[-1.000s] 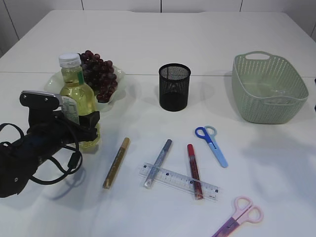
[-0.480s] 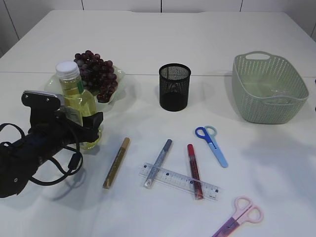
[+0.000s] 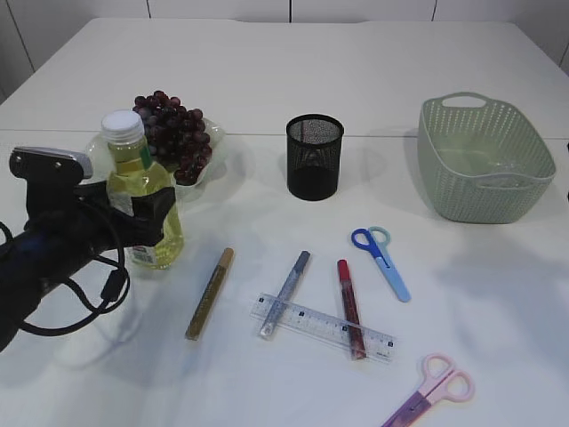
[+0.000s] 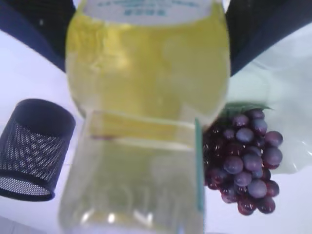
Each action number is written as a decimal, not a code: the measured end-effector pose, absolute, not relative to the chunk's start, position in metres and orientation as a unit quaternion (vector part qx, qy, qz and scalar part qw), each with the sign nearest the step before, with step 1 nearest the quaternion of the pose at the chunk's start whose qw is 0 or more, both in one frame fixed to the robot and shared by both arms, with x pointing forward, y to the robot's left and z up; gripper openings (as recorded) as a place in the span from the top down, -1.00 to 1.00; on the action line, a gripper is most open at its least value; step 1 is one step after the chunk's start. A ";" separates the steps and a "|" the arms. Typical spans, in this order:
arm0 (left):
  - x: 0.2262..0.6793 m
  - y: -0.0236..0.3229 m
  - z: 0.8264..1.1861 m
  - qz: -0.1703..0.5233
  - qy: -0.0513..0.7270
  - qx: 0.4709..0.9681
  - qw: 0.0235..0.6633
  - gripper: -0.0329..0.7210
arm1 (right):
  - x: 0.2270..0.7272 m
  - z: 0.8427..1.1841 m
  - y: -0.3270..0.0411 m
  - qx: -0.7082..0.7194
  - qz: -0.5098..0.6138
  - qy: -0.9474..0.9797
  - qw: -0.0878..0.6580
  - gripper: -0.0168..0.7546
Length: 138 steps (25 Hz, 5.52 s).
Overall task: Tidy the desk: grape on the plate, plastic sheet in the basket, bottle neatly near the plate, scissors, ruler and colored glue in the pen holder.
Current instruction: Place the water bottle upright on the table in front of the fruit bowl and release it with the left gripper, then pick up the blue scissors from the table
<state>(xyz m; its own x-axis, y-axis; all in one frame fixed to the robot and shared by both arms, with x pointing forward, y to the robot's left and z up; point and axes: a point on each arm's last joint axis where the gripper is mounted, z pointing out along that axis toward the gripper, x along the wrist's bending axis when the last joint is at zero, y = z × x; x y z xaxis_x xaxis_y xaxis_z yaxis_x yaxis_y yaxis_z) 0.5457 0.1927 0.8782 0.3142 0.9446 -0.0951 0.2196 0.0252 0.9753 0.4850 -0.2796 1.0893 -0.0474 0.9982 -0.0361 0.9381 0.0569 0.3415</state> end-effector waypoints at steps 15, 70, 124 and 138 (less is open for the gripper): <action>0.529 0.201 0.967 0.364 0.435 0.555 0.609 -0.66 | 0.485 1.089 -0.280 0.677 0.113 0.715 0.133 -0.36; 0.462 0.223 1.025 0.017 0.676 0.713 0.186 -0.46 | 0.607 1.033 -0.183 0.629 0.098 0.770 0.038 -0.35; 0.466 0.241 1.024 0.040 0.676 0.718 0.163 -0.39 | 0.654 0.900 -0.152 0.609 0.021 0.793 0.013 -0.20; 0.466 0.241 1.024 0.040 0.676 0.718 0.163 -0.38 | 0.654 0.899 -0.152 0.611 0.021 0.791 0.014 0.47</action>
